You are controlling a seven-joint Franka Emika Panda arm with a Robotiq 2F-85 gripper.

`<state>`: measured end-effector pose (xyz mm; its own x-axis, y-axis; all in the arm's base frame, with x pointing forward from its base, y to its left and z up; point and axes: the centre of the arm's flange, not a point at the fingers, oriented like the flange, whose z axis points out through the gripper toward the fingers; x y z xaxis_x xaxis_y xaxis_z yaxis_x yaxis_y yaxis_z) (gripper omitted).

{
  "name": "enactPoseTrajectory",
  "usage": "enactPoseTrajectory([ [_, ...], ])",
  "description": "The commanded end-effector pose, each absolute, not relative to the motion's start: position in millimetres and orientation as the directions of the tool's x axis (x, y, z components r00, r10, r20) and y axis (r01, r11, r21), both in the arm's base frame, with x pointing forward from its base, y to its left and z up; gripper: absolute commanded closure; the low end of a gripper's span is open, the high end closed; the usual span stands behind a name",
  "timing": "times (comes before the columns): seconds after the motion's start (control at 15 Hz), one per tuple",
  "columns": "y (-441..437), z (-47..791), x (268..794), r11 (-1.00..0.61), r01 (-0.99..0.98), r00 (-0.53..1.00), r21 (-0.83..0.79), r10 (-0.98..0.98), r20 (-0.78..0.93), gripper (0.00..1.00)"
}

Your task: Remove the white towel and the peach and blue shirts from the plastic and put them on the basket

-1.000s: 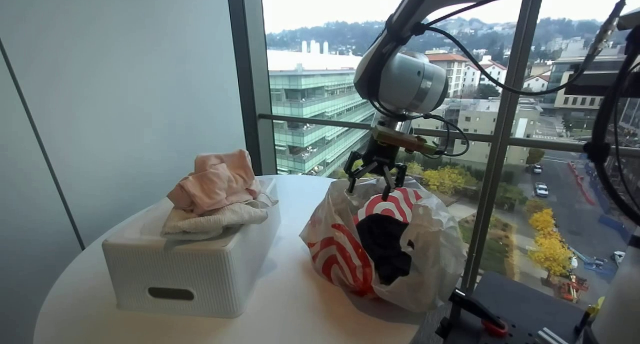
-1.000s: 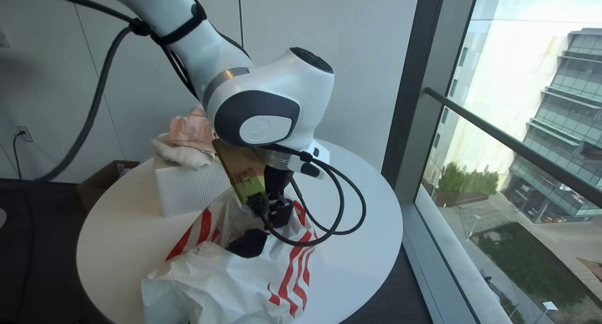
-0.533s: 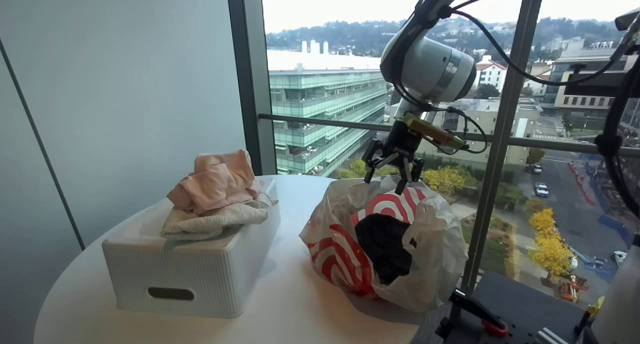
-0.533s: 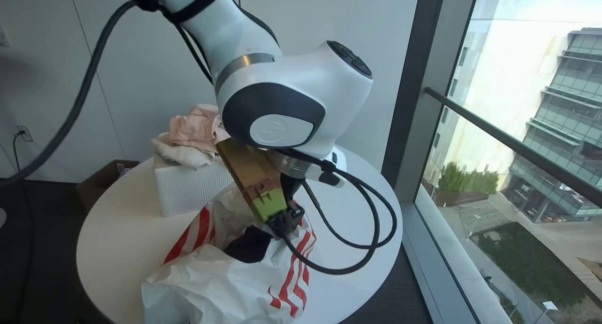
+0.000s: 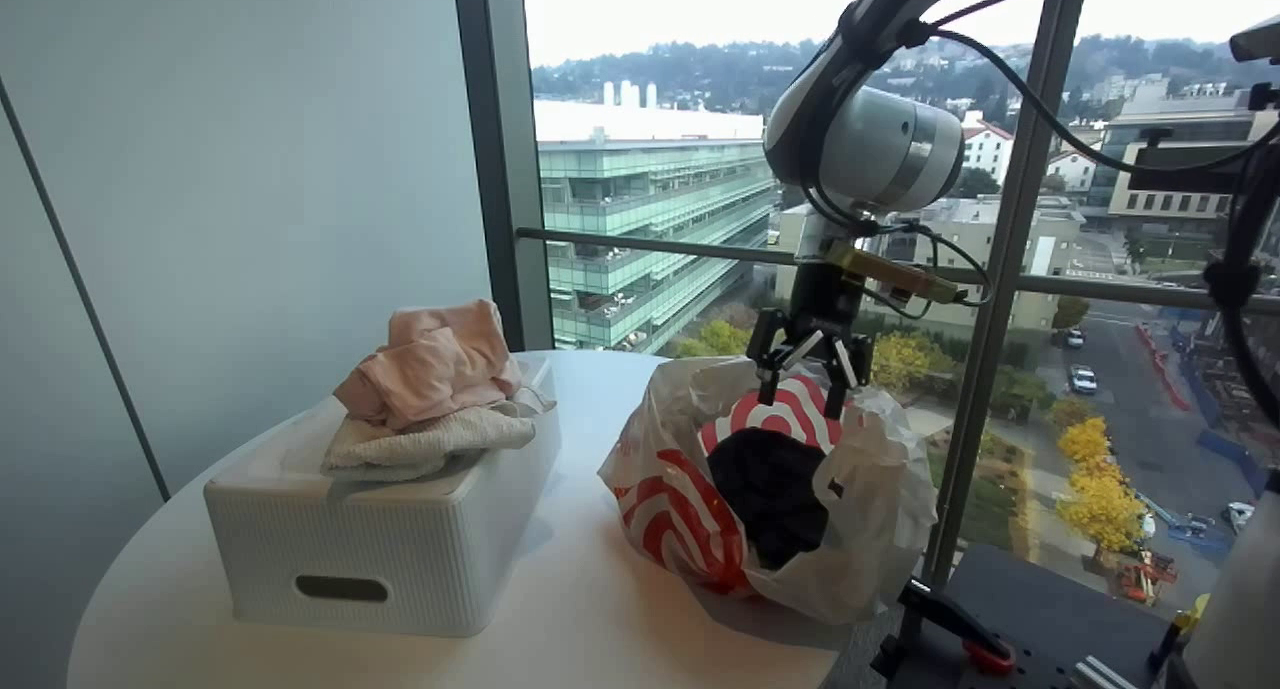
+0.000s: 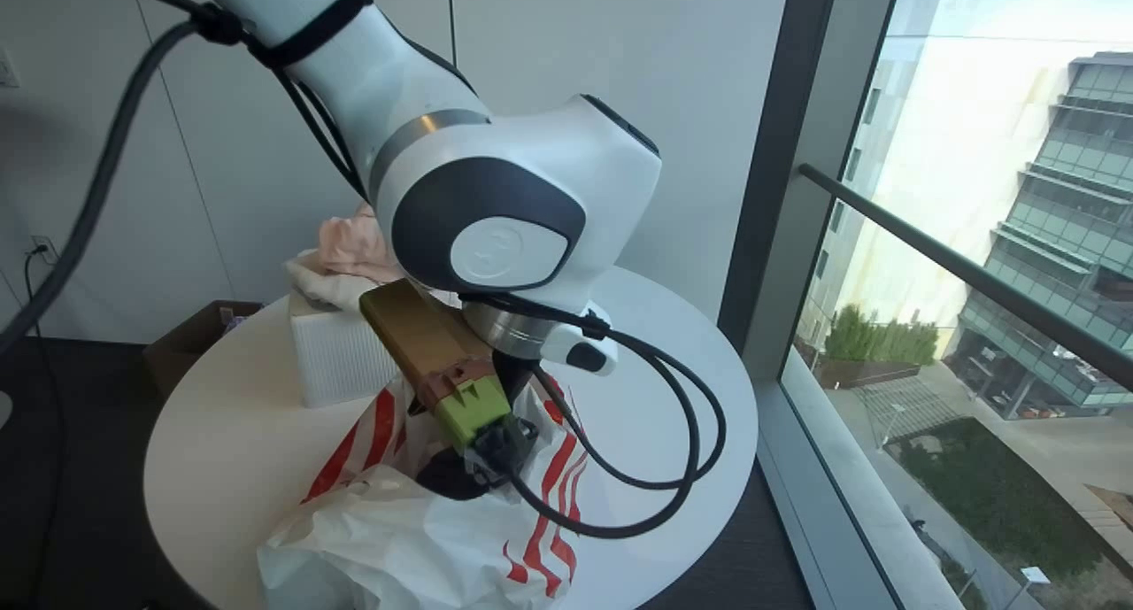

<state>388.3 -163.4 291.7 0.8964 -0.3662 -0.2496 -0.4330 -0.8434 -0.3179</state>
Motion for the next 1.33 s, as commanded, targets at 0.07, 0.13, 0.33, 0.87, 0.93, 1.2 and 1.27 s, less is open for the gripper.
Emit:
enactPoseTrajectory([
  [0.07, -121.9, 243.4, 406.9, -0.895, -0.418, 0.897, -0.153, -0.38, -0.226, 0.0],
  [0.13, -119.6, 236.2, 413.3, -0.896, -0.421, 0.9, -0.143, -0.393, -0.186, 0.0],
  [0.33, -122.3, 218.6, 432.7, -0.882, -0.447, 0.894, -0.151, -0.435, -0.103, 0.0],
  [0.87, -147.3, 178.9, 460.0, -0.805, -0.551, 0.809, -0.219, -0.58, 0.098, 0.0],
  [0.93, -149.1, 174.9, 462.5, -0.799, -0.563, 0.794, -0.208, -0.593, 0.129, 0.0],
  [1.2, -152.5, 164.0, 467.4, -0.792, -0.591, 0.765, -0.157, -0.611, 0.203, 0.28],
  [1.27, -152.6, 163.5, 466.4, -0.792, -0.592, 0.763, -0.148, -0.61, 0.216, 0.34],
])
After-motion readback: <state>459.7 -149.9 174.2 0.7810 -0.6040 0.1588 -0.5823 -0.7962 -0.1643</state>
